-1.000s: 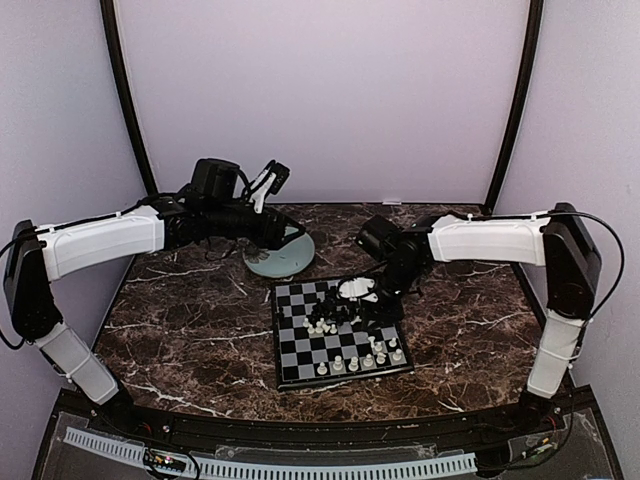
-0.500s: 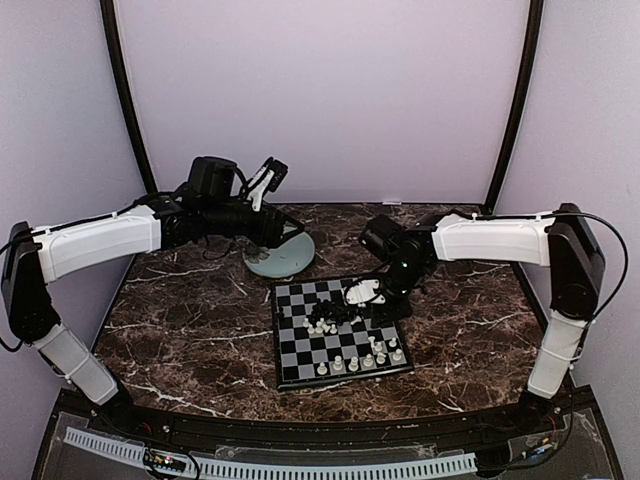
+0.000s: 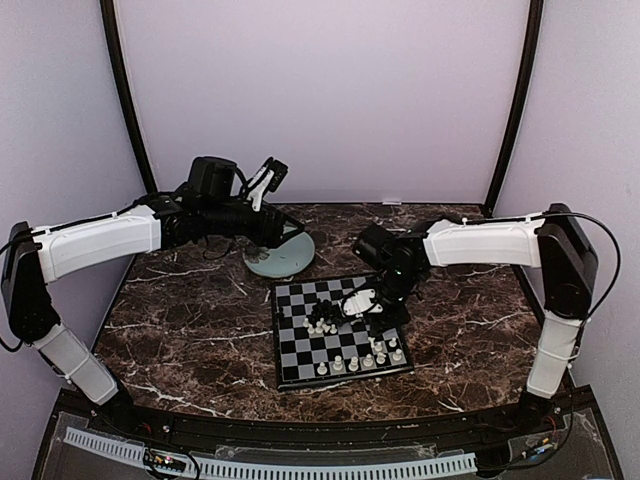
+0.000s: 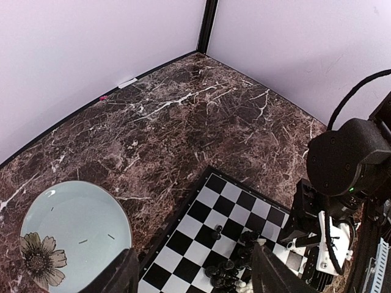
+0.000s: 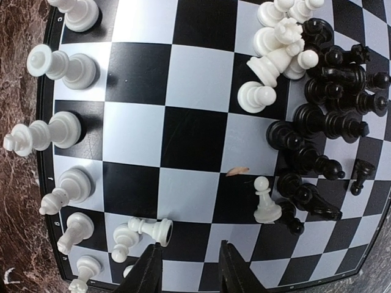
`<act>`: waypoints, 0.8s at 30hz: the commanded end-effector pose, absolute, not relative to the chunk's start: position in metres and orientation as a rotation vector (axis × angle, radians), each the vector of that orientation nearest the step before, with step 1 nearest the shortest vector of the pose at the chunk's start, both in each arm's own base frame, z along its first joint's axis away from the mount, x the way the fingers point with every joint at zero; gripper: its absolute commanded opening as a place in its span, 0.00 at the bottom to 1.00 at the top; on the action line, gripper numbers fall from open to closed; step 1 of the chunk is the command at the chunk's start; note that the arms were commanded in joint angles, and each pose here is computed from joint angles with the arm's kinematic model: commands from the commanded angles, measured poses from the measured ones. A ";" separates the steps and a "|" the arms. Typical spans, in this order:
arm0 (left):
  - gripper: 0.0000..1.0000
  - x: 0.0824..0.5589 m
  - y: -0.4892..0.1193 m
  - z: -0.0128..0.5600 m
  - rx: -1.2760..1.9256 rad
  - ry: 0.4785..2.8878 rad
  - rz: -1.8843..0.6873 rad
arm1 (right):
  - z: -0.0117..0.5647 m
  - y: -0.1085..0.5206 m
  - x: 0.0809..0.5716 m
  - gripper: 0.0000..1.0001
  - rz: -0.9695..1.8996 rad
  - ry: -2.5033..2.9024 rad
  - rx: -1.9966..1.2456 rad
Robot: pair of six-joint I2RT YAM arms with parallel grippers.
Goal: Set up the chess pieces on the board
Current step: Move the pawn on the chessboard.
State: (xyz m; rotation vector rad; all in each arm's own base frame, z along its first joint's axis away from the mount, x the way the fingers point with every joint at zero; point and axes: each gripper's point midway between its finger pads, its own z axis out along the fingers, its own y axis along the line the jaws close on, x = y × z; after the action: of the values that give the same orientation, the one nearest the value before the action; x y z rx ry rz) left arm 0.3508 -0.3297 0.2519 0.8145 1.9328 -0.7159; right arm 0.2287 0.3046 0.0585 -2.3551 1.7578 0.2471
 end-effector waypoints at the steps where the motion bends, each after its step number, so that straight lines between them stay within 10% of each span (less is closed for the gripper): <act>1: 0.65 0.343 -0.326 0.270 0.824 1.878 -0.719 | 0.045 0.302 0.217 0.33 0.242 1.749 -2.429; 24: 0.65 0.342 -0.326 0.274 0.824 1.869 -0.727 | 0.036 0.315 0.238 0.17 0.227 1.884 -2.317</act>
State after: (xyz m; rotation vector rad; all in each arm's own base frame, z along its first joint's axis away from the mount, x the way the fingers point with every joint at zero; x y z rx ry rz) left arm 0.3493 -0.3288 0.2575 0.8137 1.9198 -0.7186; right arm 0.2280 0.3155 0.0442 -2.3567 1.8063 0.2458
